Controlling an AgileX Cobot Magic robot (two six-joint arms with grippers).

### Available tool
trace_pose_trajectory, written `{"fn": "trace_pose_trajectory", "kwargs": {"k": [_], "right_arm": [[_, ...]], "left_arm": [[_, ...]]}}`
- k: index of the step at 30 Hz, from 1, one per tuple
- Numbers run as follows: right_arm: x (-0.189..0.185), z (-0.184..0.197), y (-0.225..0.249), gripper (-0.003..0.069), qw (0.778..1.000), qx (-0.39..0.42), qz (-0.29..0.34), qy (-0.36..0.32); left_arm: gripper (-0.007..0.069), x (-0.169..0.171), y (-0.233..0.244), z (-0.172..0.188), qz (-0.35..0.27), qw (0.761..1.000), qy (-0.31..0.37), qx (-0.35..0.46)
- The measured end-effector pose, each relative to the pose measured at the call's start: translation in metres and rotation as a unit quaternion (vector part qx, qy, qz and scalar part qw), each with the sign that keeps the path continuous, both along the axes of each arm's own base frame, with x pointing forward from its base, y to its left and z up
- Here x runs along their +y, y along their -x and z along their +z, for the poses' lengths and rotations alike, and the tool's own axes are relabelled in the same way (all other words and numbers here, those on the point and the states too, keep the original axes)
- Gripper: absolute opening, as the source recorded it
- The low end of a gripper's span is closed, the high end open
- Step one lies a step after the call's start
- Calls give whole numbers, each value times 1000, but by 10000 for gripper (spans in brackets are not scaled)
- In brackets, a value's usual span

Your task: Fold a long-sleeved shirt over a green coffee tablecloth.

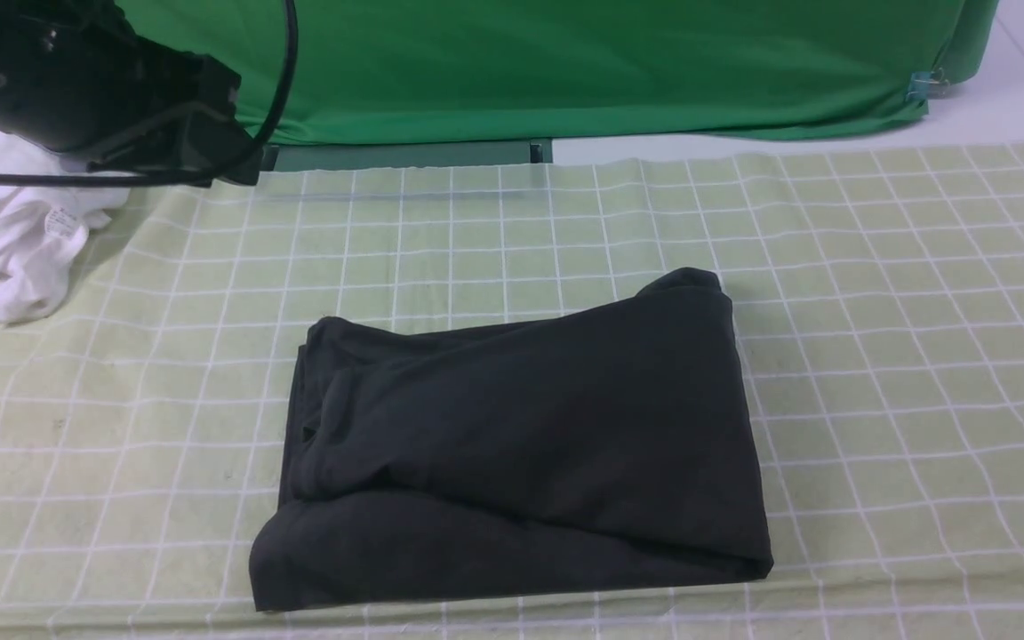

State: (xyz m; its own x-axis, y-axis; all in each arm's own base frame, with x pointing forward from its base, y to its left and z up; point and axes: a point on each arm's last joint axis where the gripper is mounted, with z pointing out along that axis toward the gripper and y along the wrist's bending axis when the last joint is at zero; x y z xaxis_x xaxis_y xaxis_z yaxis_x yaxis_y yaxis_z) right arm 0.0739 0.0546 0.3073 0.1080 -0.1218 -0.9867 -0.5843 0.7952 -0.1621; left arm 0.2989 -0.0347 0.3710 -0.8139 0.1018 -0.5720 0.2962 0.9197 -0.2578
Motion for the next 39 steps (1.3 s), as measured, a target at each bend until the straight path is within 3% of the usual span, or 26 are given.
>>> {"fn": "trace_pose_trajectory", "kwargs": {"k": [25,35,39], "right_arm": [[0,-6,0,88,1000,6,0,4],[-19,-85,5,112,995,65,-61,42],[-31,-117,8,118,980,120,-140,68]], "left_arm": [[262,1,-3,1,16,1000,2,-13],[262,2,-3,1,24,1000,-1,-9],[262,4,-2,0,23,1000,-11,-6]]}}
